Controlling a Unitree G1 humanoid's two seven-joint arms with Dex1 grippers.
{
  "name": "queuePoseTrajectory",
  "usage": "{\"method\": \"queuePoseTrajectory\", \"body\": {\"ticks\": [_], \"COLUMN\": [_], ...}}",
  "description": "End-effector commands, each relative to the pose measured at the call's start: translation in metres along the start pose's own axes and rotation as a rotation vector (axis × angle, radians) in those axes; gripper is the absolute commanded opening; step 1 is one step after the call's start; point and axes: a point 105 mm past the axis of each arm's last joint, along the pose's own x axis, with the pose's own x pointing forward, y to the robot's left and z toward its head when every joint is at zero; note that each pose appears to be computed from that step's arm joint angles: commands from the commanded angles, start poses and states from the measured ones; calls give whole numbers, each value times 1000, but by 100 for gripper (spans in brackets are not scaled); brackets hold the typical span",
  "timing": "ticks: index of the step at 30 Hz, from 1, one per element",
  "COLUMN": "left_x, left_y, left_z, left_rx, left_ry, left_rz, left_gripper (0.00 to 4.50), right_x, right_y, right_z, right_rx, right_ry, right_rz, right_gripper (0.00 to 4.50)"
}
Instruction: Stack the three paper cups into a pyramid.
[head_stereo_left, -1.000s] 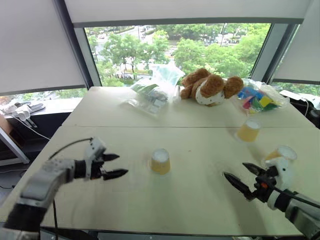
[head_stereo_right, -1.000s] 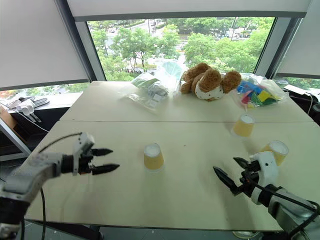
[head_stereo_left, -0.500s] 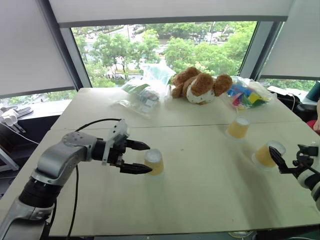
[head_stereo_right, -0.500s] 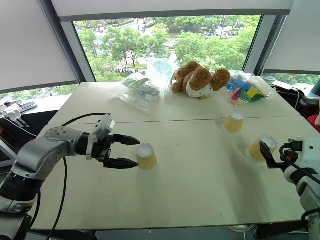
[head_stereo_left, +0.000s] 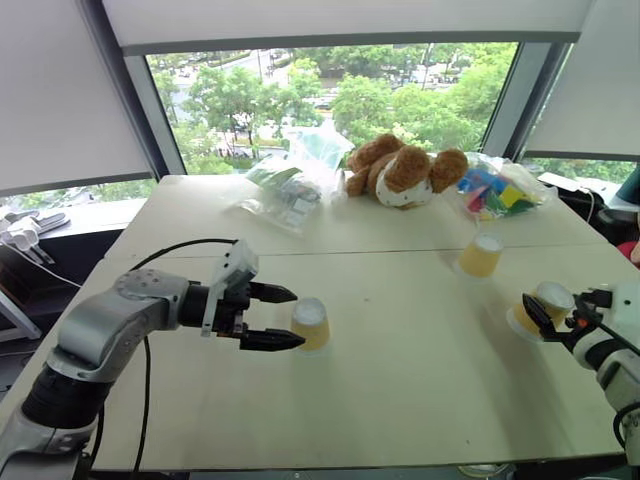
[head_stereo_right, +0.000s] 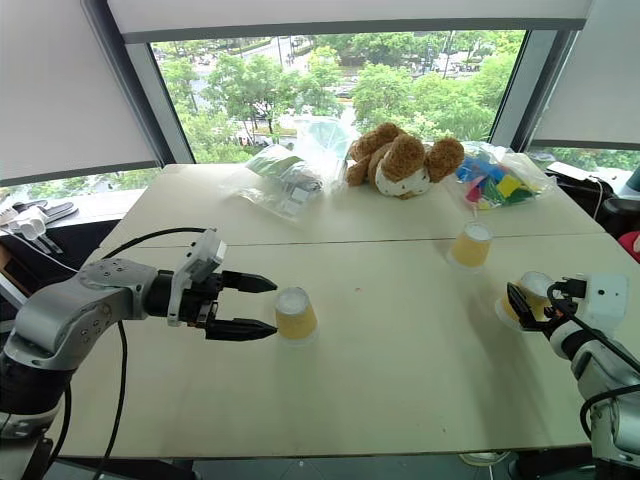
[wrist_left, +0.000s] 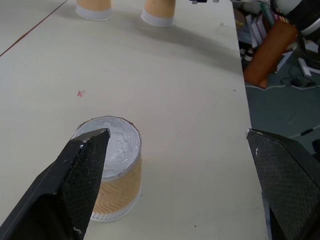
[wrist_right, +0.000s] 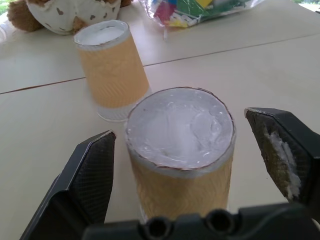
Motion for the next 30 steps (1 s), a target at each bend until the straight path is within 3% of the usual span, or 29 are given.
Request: {"method": "queuePoseTrajectory", "body": {"ticks": [1, 3, 9, 15, 20, 30], "left_x": [-2, 0, -1, -3, 1, 1], "left_y": [-1, -1, 0, 2, 1, -2], "left_z": [11, 10, 6, -1, -3, -6], "left_rx": [47, 46, 36, 24, 24, 16], "left_ry": [-19, -20, -12, 11, 16, 26], "left_rz": [12, 14, 25, 26, 14, 16], "left_gripper": [450, 450, 450, 450, 450, 450], "right_x": [2, 3, -3, -31, -36, -33], "right_y": [-2, 1, 16, 90, 143, 198], "right_z": [18, 20, 31, 37, 35, 17], "right_rx": [-24, -29, -20, -64, -85, -184], "right_ry": [-72, -77, -121, -88, -70, -35], "right_rz": [-4, 6, 79, 431, 616, 819], "right_gripper": [309, 225, 225, 225, 225, 225]}}
